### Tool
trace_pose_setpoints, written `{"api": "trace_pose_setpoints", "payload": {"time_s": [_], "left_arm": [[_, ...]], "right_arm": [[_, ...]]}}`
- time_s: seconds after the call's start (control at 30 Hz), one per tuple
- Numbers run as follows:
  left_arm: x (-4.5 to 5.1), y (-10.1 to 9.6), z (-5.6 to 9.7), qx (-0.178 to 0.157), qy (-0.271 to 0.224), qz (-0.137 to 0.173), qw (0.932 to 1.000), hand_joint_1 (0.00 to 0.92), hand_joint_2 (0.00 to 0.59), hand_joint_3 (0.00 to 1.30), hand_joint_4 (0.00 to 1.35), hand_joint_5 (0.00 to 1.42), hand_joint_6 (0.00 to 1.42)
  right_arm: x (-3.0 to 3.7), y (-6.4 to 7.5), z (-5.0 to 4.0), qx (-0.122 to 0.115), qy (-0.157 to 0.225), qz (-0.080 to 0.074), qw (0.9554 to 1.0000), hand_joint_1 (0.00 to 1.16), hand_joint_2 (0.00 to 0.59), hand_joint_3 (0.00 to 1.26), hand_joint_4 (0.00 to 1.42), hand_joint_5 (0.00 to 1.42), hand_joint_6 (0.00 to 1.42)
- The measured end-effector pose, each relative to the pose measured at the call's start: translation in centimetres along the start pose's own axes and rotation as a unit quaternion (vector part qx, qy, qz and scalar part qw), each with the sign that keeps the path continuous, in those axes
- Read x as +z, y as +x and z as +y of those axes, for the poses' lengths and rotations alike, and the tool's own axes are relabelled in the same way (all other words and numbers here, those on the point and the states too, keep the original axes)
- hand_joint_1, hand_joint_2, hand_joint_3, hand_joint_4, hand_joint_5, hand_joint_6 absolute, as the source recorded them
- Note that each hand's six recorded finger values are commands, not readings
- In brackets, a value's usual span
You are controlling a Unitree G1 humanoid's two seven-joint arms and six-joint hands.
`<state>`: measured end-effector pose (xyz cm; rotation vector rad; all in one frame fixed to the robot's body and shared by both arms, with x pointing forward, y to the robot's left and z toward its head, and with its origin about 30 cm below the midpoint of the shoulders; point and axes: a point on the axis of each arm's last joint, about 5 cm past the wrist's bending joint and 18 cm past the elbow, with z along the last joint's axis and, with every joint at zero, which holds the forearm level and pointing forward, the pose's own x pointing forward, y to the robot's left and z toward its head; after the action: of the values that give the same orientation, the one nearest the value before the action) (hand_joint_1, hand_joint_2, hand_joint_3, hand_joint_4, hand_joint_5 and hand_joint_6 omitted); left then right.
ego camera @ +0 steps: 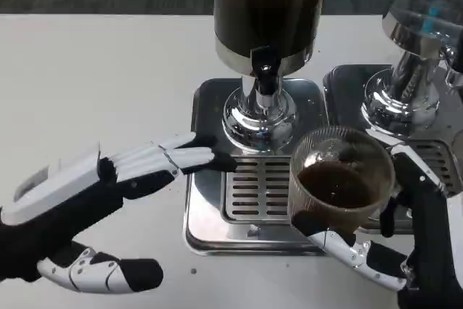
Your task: Grasp the cup under the faucet to collect the drink, then remove the cup.
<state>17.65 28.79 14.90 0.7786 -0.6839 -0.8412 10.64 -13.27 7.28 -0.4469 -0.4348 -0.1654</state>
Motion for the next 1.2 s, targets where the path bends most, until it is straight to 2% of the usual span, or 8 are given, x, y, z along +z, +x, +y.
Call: {"api": "trace_pose_setpoints", "payload": {"time_s": [0.17,0.33,1.2], "left_arm": [[0.37,-0.37,0.07,-0.014,0.005,-0.001,0.9999,0.0,0.186,0.17,0.08,0.06,0.09],[0.45,-0.49,0.33,-0.01,0.005,-0.003,0.9999,0.0,0.182,0.18,0.08,0.06,0.09],[0.54,-0.44,0.32,-0.005,0.003,-0.009,0.9999,0.0,0.175,0.18,0.08,0.06,0.09]], "right_arm": [[0.11,-0.25,-0.07,0.002,0.0,0.004,1.0,0.93,0.137,0.68,0.76,0.96,1.35],[0.29,-0.27,-0.18,0.0,0.001,0.001,1.0,0.93,0.137,0.68,0.76,0.96,1.35],[0.2,-0.01,-0.37,-0.006,0.004,0.0,1.0,0.94,0.133,0.7,0.77,0.98,1.35]]}}
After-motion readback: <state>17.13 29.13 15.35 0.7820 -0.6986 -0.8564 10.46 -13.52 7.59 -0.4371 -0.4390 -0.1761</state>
